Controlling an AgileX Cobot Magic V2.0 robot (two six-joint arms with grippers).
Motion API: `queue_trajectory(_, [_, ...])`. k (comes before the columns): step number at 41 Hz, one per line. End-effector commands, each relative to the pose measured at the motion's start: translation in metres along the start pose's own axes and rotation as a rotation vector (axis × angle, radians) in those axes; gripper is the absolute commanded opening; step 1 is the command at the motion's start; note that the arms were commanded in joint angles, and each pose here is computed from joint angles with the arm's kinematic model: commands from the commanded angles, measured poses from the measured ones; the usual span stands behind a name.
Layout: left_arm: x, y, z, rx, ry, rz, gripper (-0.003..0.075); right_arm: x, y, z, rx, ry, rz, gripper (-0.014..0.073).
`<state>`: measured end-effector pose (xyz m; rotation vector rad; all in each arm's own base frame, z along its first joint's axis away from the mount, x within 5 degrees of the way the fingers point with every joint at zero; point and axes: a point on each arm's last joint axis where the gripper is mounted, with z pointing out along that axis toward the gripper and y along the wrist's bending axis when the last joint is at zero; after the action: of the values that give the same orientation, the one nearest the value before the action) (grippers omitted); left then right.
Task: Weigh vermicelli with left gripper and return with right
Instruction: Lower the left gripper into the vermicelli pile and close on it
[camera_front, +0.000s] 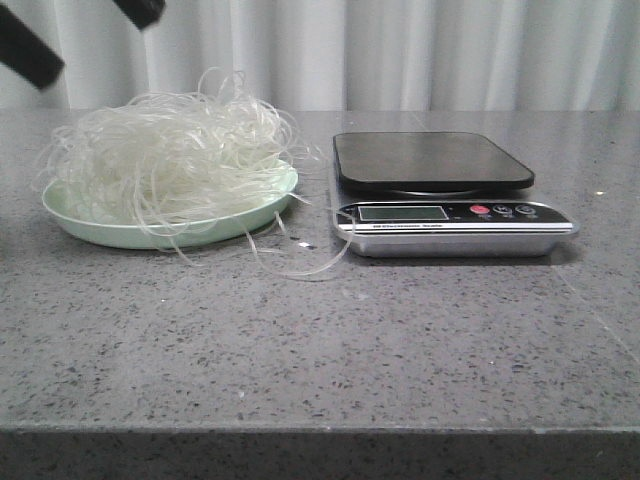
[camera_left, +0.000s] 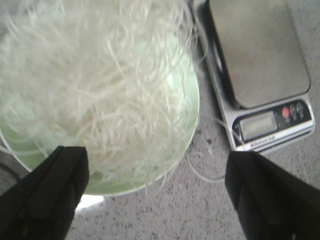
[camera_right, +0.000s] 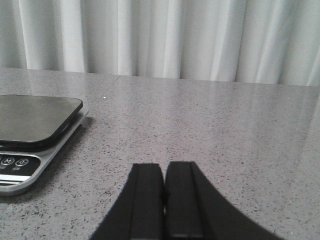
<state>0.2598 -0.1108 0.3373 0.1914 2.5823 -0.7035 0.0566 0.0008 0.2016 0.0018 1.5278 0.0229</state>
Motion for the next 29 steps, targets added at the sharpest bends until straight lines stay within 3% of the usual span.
queue_trajectory(1, [-0.005, -0.010, -0.005, 0.054, 0.003, -0.059, 0.0613, -0.011, -0.001, -0.002, 0.008, -0.099, 0.002, 0.0150])
queue_trajectory(15, [-0.008, 0.005, 0.019, -0.031, 0.073, -0.173, 0.0613, -0.011, -0.001, -0.002, 0.008, -0.099, 0.002, 0.0150])
queue_trajectory(29, [-0.022, 0.010, 0.034, -0.027, -0.033, -0.204, 0.0613, -0.011, -0.001, -0.002, 0.008, -0.099, 0.002, 0.0150])
